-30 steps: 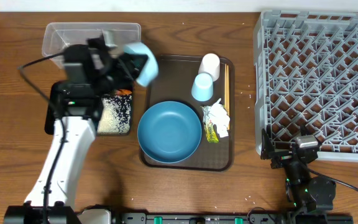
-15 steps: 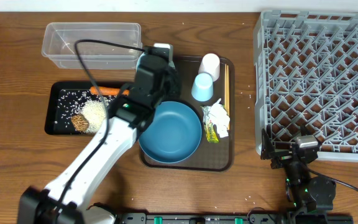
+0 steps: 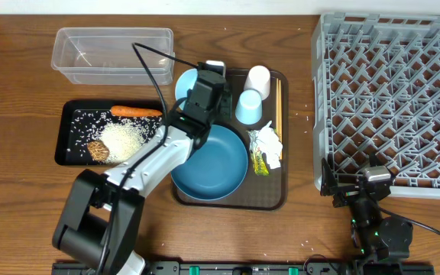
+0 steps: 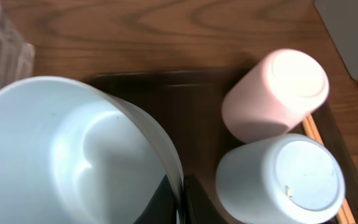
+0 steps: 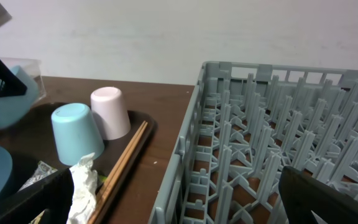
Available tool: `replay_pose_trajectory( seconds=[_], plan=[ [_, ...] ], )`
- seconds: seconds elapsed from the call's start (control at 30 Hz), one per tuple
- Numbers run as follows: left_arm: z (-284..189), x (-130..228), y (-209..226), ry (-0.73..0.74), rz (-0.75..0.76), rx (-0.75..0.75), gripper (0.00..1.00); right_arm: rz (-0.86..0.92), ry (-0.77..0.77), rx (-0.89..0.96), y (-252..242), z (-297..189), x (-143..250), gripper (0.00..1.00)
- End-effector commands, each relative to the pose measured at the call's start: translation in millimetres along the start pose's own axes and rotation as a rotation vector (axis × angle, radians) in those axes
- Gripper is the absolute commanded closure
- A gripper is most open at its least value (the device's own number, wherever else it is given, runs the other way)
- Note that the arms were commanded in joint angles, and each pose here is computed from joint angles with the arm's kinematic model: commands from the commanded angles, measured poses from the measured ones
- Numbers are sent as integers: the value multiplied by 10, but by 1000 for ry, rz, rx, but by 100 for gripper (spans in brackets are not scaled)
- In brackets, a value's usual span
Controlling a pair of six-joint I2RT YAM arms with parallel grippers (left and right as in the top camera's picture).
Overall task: Sort waste into correct bins and load items into the dishwasher rack
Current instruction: 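Carry the emptied rice bowl back over the brown tray, then lower the rice bowl onto the brown tray and release it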
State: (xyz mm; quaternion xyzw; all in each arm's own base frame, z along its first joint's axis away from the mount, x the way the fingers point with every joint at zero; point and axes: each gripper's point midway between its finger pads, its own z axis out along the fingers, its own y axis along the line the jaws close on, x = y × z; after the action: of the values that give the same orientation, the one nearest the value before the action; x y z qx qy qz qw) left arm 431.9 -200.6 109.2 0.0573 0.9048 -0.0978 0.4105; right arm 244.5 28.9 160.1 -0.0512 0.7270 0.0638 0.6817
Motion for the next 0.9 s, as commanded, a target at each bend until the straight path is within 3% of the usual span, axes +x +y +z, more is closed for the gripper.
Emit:
replay_pose_trajectory(
  seconds=[0.0,0.03,0.1,0.23,0.47,0.6,0.87],
  plan=[
    [52,-20,-57,-8,34,-9,93,-9,5,10,-28,0,15,1],
    [65,-7,-55,-4,35,-10,93,-9,5,10,-28,0,16,1],
    [74,-4,-52,-5,35,-11,73,-9,5,10,-28,0,15,1],
    [74,-43,-55,-20,32,-10,58,-9,5,10,-28,0,16,1],
    [-18,-165,-81,-56,25,1,58,-9,5,10,-28,0,16,1],
    [-297,-341,-94,-90,12,12,57,-9,5,10,-28,0,15,1],
    [-1259,-375,56,-53,3,1,23,-9,5,10,-28,0,16,1]
  ],
)
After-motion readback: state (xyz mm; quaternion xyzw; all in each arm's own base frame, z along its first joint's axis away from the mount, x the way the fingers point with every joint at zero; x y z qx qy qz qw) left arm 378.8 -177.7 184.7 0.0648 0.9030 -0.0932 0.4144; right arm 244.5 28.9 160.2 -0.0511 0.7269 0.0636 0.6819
